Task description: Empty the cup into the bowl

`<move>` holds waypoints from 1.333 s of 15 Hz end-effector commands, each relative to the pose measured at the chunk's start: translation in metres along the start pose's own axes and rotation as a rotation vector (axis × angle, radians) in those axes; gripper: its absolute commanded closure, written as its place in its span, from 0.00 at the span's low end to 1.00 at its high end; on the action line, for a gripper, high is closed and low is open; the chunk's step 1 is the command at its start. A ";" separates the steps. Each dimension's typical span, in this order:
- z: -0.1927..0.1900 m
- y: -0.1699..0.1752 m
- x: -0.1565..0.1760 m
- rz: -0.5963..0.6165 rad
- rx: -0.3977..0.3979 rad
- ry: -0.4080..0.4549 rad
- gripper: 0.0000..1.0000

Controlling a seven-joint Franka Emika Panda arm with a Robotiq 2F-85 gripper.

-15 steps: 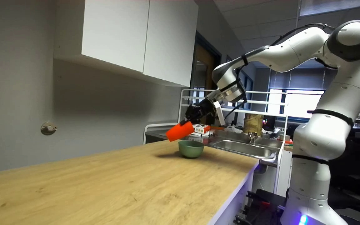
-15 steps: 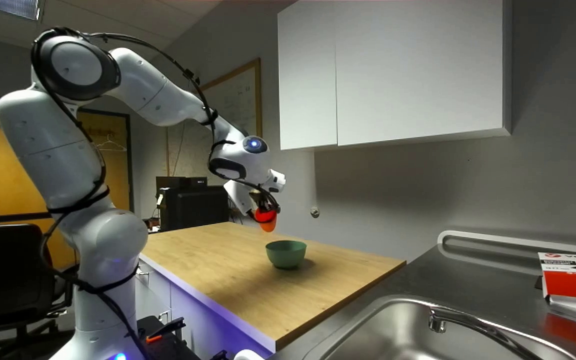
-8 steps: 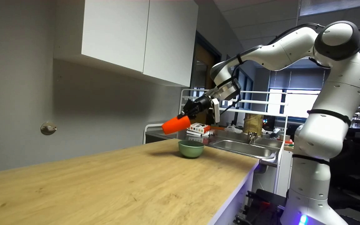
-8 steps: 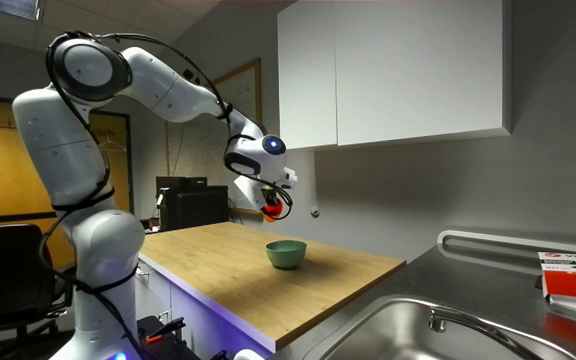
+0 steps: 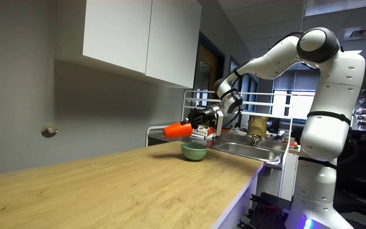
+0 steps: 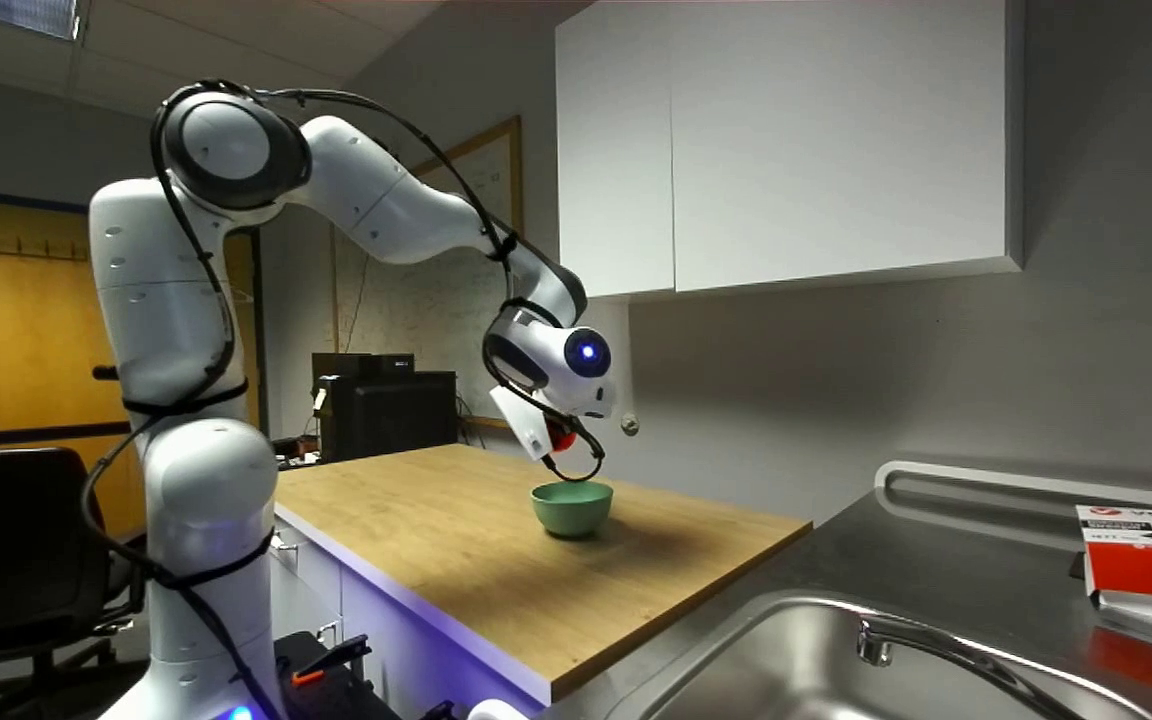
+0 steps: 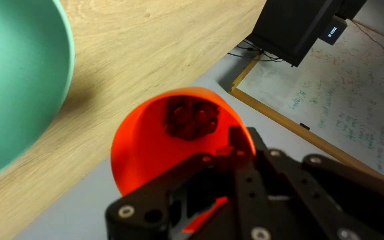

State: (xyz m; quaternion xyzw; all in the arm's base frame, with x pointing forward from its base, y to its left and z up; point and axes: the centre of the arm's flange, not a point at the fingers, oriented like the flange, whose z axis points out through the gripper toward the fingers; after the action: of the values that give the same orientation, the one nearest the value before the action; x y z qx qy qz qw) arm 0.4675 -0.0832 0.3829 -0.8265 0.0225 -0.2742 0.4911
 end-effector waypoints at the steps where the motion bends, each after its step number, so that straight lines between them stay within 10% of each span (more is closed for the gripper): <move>1: 0.002 0.020 0.014 -0.005 0.079 0.015 0.98; 20: 0.000 0.051 0.025 0.011 0.480 0.057 0.99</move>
State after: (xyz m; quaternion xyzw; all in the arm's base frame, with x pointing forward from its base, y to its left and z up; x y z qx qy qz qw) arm 0.4914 -0.1105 0.3509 -0.6953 -0.0122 -0.2871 0.6588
